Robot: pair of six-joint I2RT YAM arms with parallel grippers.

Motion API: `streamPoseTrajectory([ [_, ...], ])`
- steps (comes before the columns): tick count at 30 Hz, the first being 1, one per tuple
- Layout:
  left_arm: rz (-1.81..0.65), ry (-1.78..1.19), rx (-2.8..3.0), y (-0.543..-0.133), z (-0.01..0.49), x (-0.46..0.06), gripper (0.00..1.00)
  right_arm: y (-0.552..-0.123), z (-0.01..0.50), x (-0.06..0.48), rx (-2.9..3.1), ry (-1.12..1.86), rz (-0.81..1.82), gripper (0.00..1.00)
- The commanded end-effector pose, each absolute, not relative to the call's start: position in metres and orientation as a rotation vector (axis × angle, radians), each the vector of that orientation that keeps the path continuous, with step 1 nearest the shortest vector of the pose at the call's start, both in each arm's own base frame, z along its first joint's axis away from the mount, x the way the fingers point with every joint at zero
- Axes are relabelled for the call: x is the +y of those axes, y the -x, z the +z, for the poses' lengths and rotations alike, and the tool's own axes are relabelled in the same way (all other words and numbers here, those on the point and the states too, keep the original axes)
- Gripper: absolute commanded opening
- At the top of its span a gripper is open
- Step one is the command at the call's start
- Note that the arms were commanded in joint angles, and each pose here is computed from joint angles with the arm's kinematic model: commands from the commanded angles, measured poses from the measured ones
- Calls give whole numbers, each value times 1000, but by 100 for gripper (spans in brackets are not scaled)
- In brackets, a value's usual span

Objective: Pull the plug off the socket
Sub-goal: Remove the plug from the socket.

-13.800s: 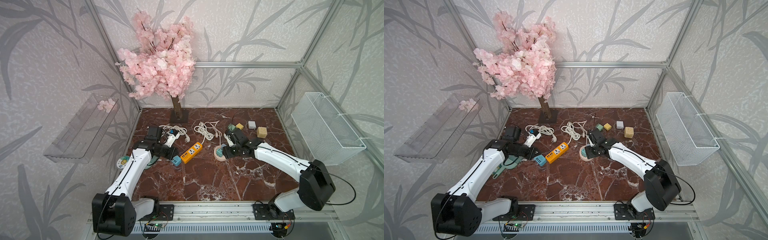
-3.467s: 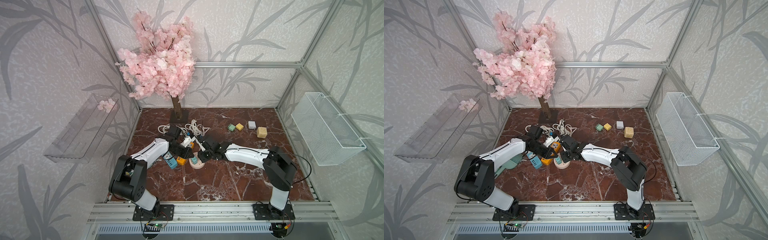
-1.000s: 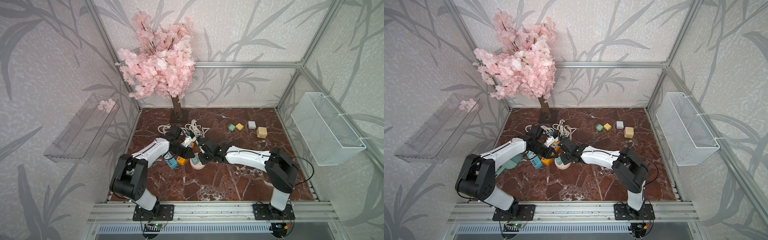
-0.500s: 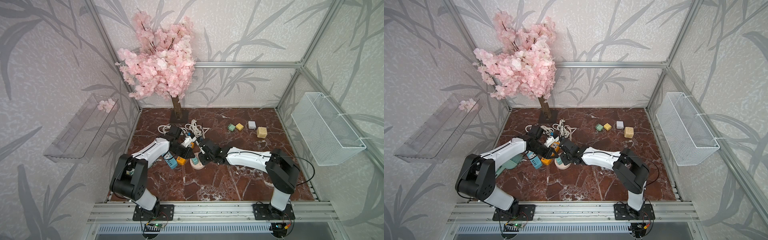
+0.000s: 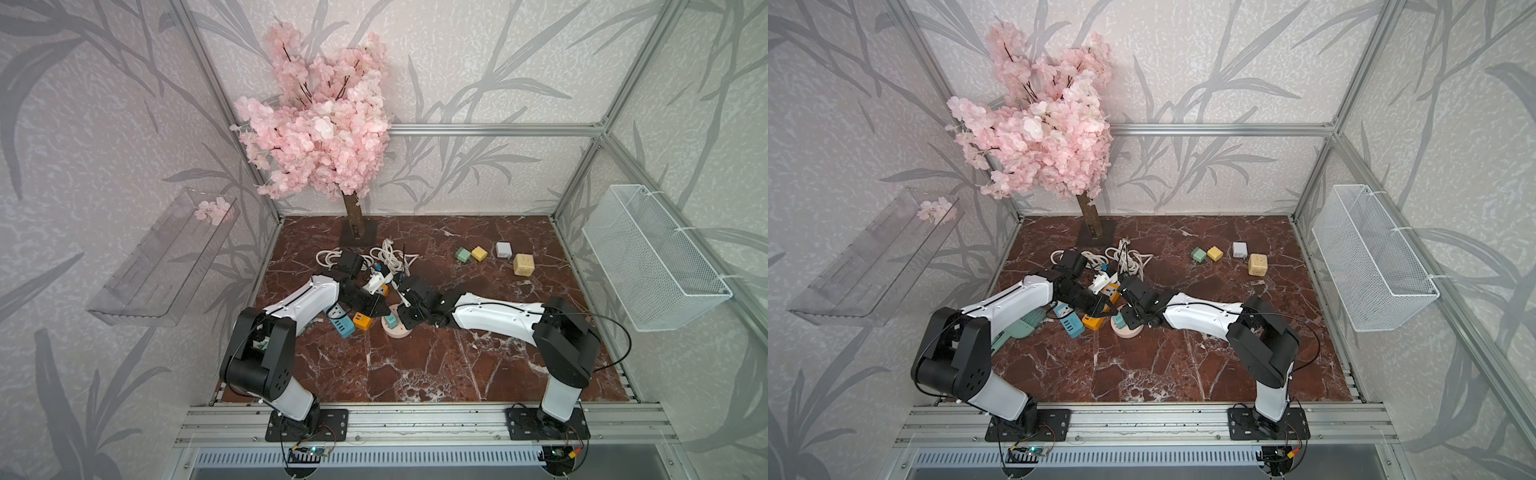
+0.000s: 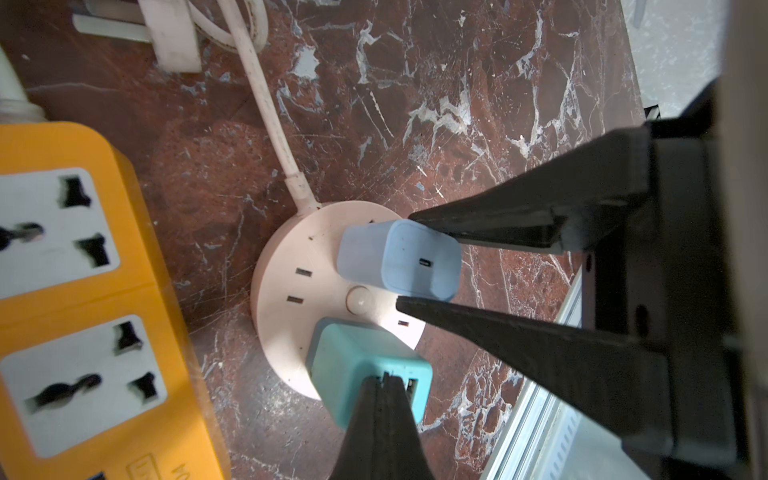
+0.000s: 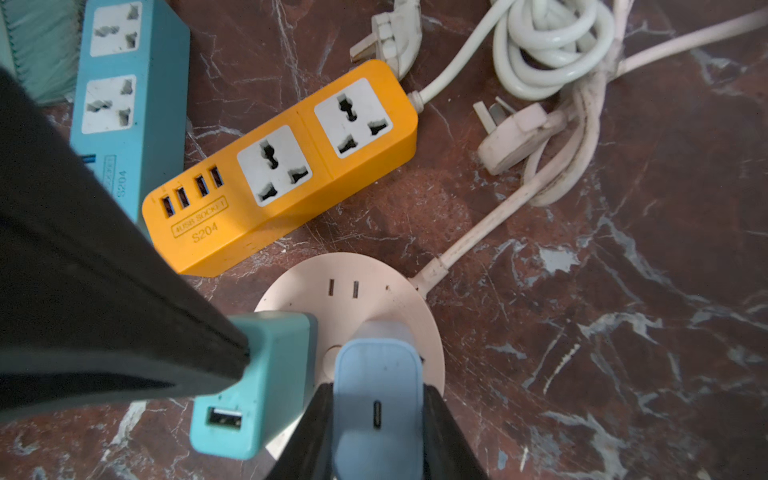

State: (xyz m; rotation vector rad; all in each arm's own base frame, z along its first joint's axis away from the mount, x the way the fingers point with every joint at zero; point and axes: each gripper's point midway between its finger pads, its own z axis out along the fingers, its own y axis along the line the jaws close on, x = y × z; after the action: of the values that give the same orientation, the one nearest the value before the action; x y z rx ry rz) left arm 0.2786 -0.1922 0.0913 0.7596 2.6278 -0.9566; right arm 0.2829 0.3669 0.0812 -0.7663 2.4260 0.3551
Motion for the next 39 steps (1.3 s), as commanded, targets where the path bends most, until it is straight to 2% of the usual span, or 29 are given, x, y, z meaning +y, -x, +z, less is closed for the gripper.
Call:
streamPoseTrajectory([
  [1, -804, -737, 2806, -266, 56, -169, 0, -291, 117, 373, 2308, 787, 284, 0],
  [6, -804, -737, 2807, -266, 56, -169, 0, -297, 123, 373, 2312, 748, 312, 0],
  [14, -805, -738, 2804, -265, 57, -169, 0, -300, 110, 379, 2459, 631, 676, 0],
  [17, -805, -739, 2802, -266, 57, -169, 0, -299, 108, 377, 2459, 652, 602, 0],
  [23, -811, -738, 2807, -266, 56, -169, 0, -291, 108, 377, 2343, 805, 236, 0],
  [28, -812, -737, 2806, -266, 56, -169, 0, -294, 109, 373, 2339, 774, 181, 0],
  [39, -813, -735, 2807, -266, 56, -169, 0, -306, 118, 386, 2436, 546, 854, 0],
])
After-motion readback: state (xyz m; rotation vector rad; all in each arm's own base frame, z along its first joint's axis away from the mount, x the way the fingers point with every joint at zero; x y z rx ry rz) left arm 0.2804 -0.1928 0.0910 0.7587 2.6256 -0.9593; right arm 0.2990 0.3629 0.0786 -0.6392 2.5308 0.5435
